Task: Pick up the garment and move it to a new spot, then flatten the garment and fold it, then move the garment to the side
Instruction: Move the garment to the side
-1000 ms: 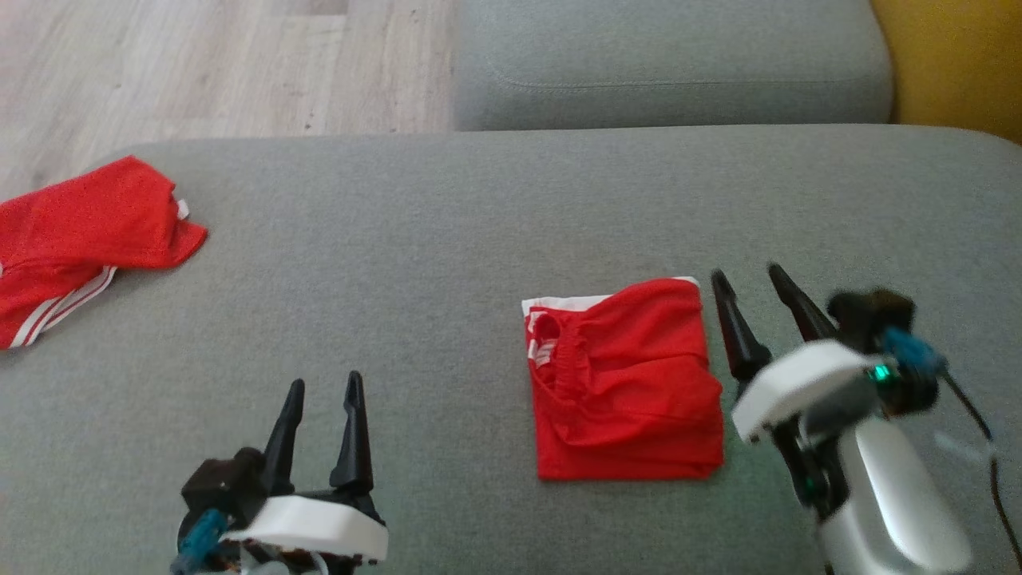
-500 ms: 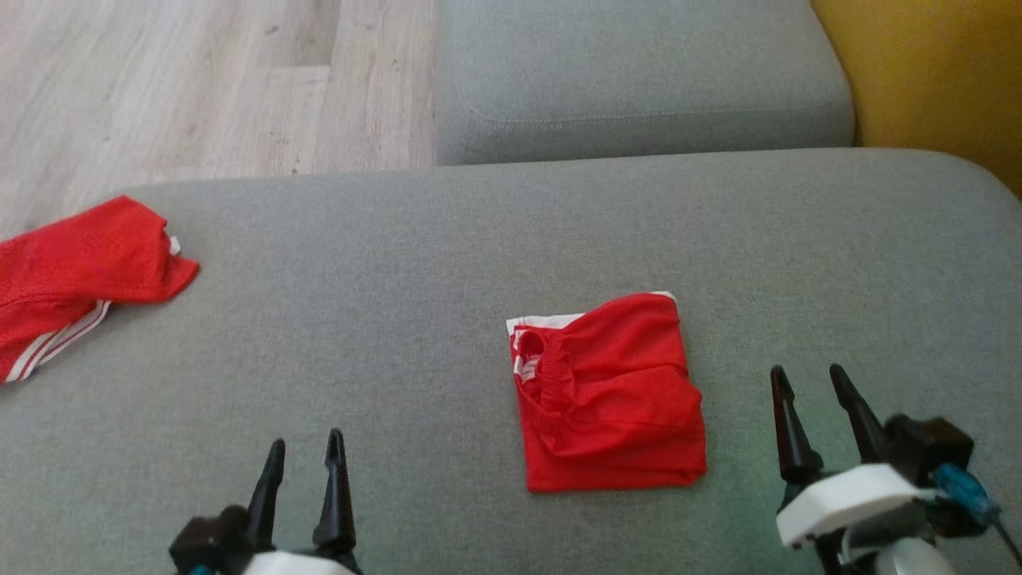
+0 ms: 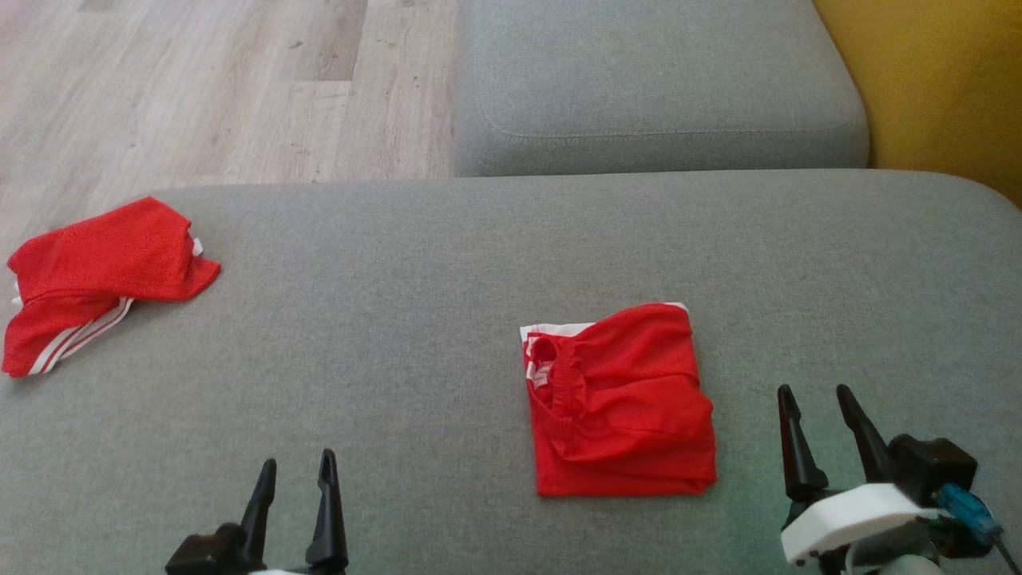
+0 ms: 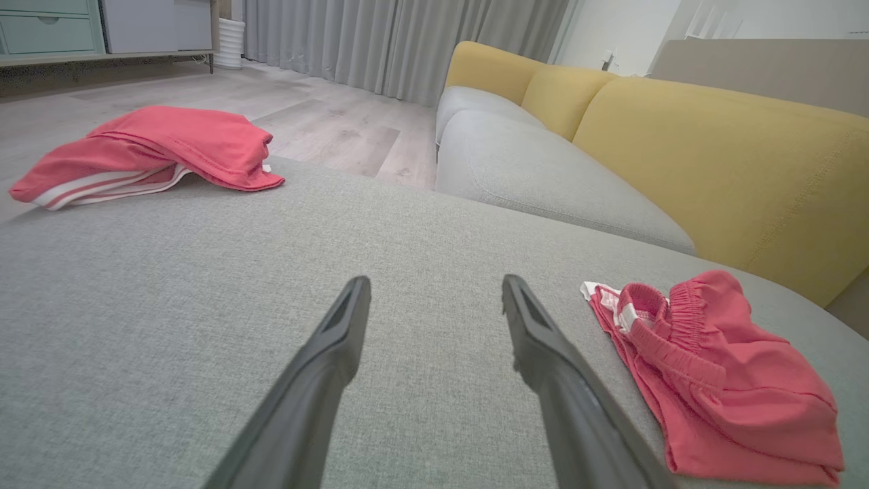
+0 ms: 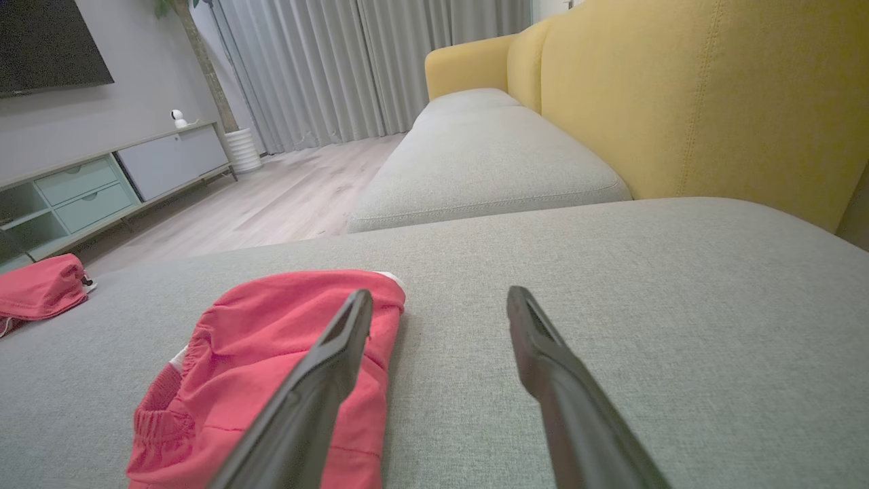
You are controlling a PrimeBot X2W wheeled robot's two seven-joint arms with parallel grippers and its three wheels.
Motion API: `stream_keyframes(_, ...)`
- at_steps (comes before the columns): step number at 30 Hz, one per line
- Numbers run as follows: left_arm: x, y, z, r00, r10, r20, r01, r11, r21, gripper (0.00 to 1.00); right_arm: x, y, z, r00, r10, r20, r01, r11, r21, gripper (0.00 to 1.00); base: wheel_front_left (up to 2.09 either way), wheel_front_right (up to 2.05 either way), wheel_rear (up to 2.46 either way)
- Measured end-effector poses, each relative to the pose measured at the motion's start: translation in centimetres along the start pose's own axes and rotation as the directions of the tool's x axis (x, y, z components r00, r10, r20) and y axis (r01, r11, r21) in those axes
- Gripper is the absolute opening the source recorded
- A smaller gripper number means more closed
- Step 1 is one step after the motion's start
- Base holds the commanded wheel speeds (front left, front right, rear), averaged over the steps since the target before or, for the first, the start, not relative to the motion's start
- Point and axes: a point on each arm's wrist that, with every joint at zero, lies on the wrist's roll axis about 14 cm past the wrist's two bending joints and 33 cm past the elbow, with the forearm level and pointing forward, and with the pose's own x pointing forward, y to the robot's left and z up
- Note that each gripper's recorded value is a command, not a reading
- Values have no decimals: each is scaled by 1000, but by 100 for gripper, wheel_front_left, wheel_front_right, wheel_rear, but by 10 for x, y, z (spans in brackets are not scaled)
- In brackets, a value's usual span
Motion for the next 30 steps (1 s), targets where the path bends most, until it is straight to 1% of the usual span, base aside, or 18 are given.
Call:
stream_keyframes(9, -1, 0, 1, 1000, -1, 5, 1, 1000, 1, 100, -1, 1, -2, 1000, 2, -8, -2, 1000, -5, 100, 0, 0, 0)
stream_keyframes(15, -3, 1, -2, 1000, 3, -4, -3, 1000, -1, 100, 4, -2, -9, 997, -3, -75, -2, 998, -68, 100, 0, 0, 0)
stream_keyframes(17, -4, 1, -4, 1000, 4, -10, -4, 1000, -2, 100, 12, -3, -6, 996, -4, -94, -4, 996, -87, 100, 0, 0, 0)
stream_keyframes(20, -6, 5, -8, 1000, 18, -22, -18, 1000, -4, 100, 33, 1, 8, 995, 6, -102, -17, 994, -110, 100, 0, 0, 0)
stream_keyframes(23, -9, 12, -12, 998, 44, -34, -44, 999, -2, 100, 53, 10, 12, 989, 26, -147, -45, 991, -128, 100, 0, 0, 0)
stream_keyframes(26, -13, 19, -17, 996, 73, -47, -74, 997, -10, 100, 64, 16, -3, 970, 34, -241, -69, 988, -141, 100, 0, 0, 0)
stream_keyframes(30, -18, 28, -21, 992, 115, -54, -117, 993, -25, 100, 66, 23, -44, 914, 42, -404, -104, 985, -134, 100, 0, 0, 0)
